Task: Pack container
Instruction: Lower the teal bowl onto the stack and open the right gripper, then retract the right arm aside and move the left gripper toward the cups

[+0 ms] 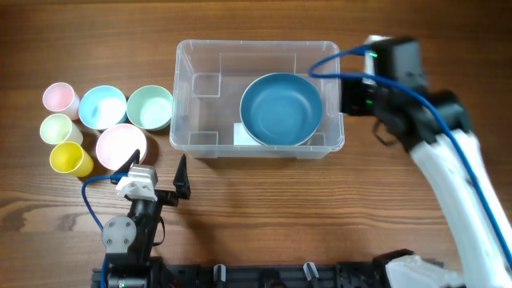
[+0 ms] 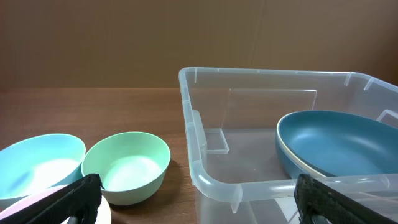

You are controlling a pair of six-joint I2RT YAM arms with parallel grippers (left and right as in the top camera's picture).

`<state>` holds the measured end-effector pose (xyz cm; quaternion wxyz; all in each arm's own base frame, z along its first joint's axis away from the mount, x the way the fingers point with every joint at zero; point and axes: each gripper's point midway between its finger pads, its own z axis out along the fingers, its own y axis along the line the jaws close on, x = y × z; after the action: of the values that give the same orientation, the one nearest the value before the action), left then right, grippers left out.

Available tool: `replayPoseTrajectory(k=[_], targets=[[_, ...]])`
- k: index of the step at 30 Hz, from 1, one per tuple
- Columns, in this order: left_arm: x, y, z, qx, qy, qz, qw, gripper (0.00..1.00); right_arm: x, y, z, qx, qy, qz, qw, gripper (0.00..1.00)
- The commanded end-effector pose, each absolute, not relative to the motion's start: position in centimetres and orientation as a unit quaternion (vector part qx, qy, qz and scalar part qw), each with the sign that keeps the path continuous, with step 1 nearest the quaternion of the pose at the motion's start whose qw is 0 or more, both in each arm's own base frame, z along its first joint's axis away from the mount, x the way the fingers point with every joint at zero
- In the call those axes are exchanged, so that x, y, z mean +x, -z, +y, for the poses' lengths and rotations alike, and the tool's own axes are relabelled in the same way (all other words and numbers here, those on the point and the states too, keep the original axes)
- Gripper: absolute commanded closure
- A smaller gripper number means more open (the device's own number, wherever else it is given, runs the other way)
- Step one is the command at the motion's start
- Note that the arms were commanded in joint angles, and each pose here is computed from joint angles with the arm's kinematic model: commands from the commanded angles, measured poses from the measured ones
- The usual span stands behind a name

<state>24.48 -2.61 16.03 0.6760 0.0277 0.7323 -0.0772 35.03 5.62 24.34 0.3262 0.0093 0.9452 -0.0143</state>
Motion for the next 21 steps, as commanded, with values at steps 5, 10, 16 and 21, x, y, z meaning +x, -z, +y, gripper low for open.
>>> replayPoseTrajectory(k=[5,10,16,21], targets=[[24.5,-15.7,-2.7,0.036,0.075,0.733,0.676,0.00,30.6,-29.5,-5.7,0.216,0.106,0.893,0.379,0.08],[24.5,-15.7,-2.7,0.036,0.075,0.733,0.676,0.00,29.5,-29.5,-8.6,0.257,0.123,0.883,0.372,0.01],[24.5,-15.7,-2.7,0.036,0.075,0.732,0.676,0.00,29.6,-29.4,-8.7,0.258,0.124,0.884,0.370,0.00],[24.5,-15.7,-2.7,0.036,0.075,0.733,0.676,0.00,29.7,-29.2,-8.7,0.258,0.125,0.885,0.368,0.00]])
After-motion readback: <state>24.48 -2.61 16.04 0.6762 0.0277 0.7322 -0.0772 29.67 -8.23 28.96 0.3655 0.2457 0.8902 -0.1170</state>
